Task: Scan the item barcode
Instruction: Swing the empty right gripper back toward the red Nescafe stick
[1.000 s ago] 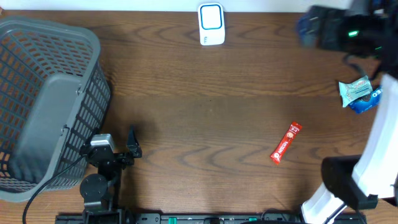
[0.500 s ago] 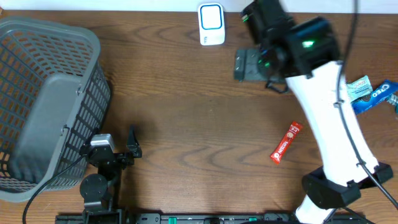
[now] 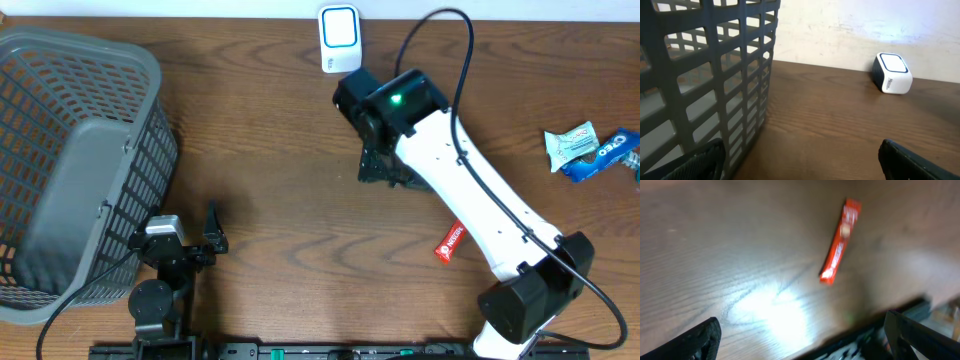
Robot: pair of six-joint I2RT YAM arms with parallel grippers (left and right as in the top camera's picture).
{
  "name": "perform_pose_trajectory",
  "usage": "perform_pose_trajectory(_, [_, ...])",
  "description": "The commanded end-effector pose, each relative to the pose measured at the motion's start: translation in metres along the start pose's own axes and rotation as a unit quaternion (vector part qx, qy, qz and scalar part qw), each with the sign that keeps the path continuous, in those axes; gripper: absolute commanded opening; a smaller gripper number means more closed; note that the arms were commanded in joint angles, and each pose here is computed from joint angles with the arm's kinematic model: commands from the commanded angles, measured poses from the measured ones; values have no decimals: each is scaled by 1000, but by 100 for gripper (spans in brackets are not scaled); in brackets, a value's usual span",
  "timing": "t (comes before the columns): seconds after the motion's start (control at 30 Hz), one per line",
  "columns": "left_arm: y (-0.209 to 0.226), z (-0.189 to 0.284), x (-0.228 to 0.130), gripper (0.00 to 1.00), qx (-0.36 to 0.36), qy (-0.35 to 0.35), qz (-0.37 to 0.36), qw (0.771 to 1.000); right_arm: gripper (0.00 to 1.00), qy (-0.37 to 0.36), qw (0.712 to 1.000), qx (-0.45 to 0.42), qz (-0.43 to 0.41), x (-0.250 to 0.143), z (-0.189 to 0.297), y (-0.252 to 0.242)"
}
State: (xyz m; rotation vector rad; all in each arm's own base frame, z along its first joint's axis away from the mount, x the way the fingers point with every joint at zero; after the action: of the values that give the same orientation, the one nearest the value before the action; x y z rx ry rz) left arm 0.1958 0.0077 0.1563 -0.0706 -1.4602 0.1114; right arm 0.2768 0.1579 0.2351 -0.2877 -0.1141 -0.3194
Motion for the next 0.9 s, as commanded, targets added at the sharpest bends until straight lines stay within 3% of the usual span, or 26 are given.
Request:
perform_pose_trajectory(0.0, [0,-1,-13,98,-3,26,-7,1000,99,42,992,-6,-123,-14,-13,3])
perform_pose_trajectory(0.27, [0,-1,-13,98,-3,26,-7,1000,99,107,968,-47,-220,-37,-59,4])
perform_pose_trajectory(0.5, [0,-1,-13,98,-3,26,-7,1000,99,78,984,-42,-154,-31,-81,5])
perform_pose_trajectory(0.7, [0,-1,-13,98,-3,26,-7,1000,99,41,988,-62,-133,-28,-58,-30])
perform_pose_trajectory(0.87, [0,-1,-13,98,-3,26,-7,1000,99,-22,991,-23,-129,-33,-15,-73])
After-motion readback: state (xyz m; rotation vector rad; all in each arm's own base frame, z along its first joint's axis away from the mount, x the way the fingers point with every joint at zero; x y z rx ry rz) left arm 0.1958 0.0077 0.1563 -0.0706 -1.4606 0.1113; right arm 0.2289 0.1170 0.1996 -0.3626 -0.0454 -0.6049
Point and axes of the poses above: each gripper's point midway between its finger pads, its own z axis back along the fingers, its own y axis along the line the jaws close on, x = y × z, the point moved 5 cm from there along z, back along the fingers
